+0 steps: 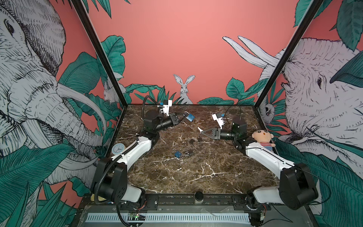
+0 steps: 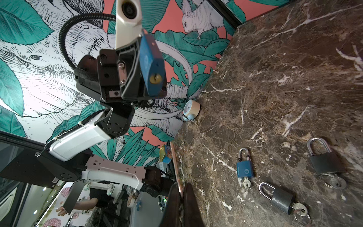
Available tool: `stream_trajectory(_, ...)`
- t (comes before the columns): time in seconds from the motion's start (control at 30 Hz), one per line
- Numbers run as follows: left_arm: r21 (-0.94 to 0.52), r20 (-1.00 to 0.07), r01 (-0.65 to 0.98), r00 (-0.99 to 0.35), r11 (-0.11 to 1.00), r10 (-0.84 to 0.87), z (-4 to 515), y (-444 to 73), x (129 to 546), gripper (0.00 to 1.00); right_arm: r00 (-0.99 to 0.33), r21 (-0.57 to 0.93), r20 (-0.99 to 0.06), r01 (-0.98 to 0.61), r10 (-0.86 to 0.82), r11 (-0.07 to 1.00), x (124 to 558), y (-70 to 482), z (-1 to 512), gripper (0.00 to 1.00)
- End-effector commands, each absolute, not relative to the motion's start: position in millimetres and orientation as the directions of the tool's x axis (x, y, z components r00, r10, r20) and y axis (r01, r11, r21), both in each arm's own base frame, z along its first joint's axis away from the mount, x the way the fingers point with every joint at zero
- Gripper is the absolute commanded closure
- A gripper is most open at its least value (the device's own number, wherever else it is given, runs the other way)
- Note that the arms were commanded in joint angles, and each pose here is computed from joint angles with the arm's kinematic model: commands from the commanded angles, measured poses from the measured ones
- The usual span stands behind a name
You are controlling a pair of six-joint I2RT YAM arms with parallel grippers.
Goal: Lock with the key
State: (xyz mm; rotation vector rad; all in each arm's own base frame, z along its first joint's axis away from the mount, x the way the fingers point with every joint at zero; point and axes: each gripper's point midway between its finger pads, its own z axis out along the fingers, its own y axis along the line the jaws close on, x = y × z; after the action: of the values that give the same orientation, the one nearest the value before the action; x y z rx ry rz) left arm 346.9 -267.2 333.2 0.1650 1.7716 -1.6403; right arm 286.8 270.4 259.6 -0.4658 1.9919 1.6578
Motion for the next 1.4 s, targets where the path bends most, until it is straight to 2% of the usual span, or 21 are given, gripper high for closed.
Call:
stream_trajectory(0.0, -0.746, -0.653, 0.644, -0.662, 0.166, -0.367, 377.8, -262.9, 329.8, 1.00, -0.789, 0.783, -0.610, -0.586, 0.073, 0.207, 286.4, 264.1, 267.8, 1.00)
stream_trajectory(0.17, -0.738, -0.672, 0.611, -0.702, 0.287, -0.235, 342.1, -273.2, 319.1, 1.00, -0.773, 0.732, -0.625, -0.534, 0.107, 0.423, 301.8, 233.7, 243.4, 1.00)
stream_trajectory(0.27, -0.726, -0.667, 0.594, -0.731, 0.346, -0.145, 315.1, -288.8, 310.2, 1.00, -0.766, 0.709, -0.628, -0.492, 0.135, 0.505, 307.7, 214.1, 235.7, 1.00)
stream_trajectory(0.43, -0.725, -0.630, 0.575, -0.776, 0.380, -0.028, 278.3, -322.0, 302.3, 1.00, -0.752, 0.665, -0.626, -0.377, 0.205, 0.645, 315.6, 171.6, 220.7, 1.00)
stream_trajectory(0.57, -0.752, -0.570, 0.537, -0.821, 0.382, 0.033, 249.0, -349.1, 305.7, 1.00, -0.741, 0.643, -0.622, -0.299, 0.252, 0.705, 313.8, 142.0, 207.8, 1.00)
stream_trajectory(0.8, -0.781, -0.484, 0.509, -0.859, 0.361, 0.165, 208.7, -402.9, 314.4, 1.00, -0.731, 0.629, -0.599, -0.175, 0.328, 0.758, 311.3, 102.9, 190.6, 1.00)
stream_trajectory(0.97, -0.788, -0.422, 0.471, -0.882, 0.396, 0.209, 176.8, -428.6, 330.2, 1.00, -0.731, 0.630, -0.592, -0.158, 0.339, 0.760, 310.5, 95.8, 189.2, 1.00)
stream_trajectory(1.17, -0.816, -0.361, 0.437, -0.896, 0.379, 0.257, 146.4, -470.6, 326.6, 1.00, -0.750, 0.603, -0.585, -0.147, 0.309, 0.784, 309.7, 89.9, 182.6, 1.00)
stream_trajectory(1.37, -0.824, -0.305, 0.397, -0.912, 0.405, 0.273, 118.1, -494.1, 327.5, 1.00, -0.750, 0.624, -0.567, -0.121, 0.341, 0.772, 311.4, 86.7, 176.9, 1.00)
